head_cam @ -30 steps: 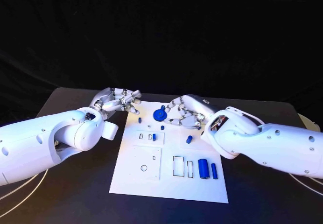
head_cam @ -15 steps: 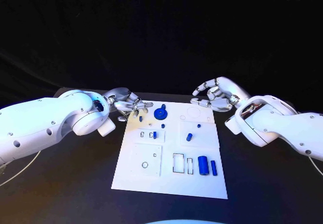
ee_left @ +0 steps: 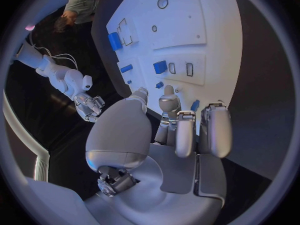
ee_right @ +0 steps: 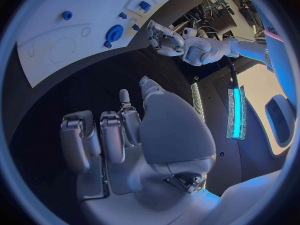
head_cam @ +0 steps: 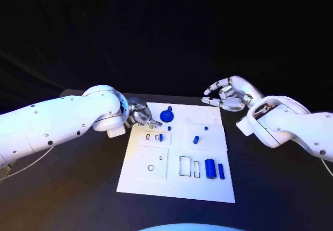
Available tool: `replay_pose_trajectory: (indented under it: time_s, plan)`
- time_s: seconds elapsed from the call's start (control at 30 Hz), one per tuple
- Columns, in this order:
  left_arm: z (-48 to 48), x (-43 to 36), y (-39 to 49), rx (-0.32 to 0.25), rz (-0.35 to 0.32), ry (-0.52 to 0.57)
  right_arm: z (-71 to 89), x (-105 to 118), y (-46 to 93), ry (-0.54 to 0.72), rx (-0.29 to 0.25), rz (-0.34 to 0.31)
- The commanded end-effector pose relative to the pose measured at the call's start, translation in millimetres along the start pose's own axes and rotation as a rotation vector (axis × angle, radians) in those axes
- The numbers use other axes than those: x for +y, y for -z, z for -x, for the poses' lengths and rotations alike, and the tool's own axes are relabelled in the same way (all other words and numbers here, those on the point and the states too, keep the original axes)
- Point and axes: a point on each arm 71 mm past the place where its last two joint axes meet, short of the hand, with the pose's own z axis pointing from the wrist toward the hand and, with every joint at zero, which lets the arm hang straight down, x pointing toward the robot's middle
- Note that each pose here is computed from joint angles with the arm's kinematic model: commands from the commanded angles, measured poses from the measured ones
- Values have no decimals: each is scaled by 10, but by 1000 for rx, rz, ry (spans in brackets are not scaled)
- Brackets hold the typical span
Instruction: Assemble the parts on the task board
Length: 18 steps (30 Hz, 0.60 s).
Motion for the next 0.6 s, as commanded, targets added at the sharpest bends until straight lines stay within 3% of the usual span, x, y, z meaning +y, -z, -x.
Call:
replay_pose_trajectory:
  time_s: [0.03,0.6]
  plan:
    - [-22,-22,-30,27,61,-78,-5,-10,-2,2,13,-10]
    - [-133,-215,-148,72,45,-99,-28,-32,-19,9,23,-25]
